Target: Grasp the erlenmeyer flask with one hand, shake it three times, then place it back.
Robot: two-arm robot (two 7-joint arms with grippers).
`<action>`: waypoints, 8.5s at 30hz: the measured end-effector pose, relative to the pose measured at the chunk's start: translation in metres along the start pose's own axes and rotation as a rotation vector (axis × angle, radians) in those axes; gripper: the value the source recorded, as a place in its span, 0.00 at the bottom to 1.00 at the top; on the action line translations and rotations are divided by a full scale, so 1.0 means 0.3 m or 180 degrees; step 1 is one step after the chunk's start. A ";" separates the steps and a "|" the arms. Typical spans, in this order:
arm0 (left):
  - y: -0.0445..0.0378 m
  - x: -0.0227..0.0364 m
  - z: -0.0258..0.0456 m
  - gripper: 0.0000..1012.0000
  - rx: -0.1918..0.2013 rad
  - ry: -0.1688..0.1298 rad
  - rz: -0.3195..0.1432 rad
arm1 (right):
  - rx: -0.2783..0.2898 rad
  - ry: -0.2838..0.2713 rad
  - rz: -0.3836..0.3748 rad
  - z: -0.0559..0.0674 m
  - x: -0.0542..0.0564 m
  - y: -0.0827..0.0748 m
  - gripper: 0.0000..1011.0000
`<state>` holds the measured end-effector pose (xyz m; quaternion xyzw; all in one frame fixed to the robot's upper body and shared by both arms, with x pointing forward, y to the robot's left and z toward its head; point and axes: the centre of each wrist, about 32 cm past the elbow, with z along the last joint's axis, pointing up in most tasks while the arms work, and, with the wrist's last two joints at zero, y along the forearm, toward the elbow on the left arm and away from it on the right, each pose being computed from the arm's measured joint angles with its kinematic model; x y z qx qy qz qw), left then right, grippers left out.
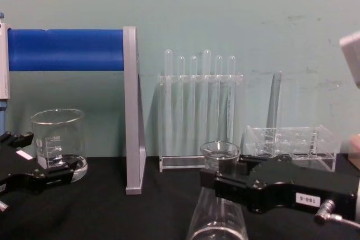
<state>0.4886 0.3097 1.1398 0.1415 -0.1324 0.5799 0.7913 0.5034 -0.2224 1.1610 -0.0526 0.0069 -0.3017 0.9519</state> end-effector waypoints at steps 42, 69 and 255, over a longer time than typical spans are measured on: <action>0.000 0.000 0.000 0.99 0.0000 0.0000 0.0000 | -0.0058 0.0087 0.0049 -0.012 0.016 0.014 0.44; 0.000 0.000 0.000 0.99 0.0000 0.0000 0.0000 | -0.0075 0.0079 0.0049 -0.013 0.016 0.013 0.46; 0.000 0.000 0.000 0.99 0.0000 0.0000 0.0000 | -0.0327 0.0153 -0.1914 -0.096 0.043 0.020 0.99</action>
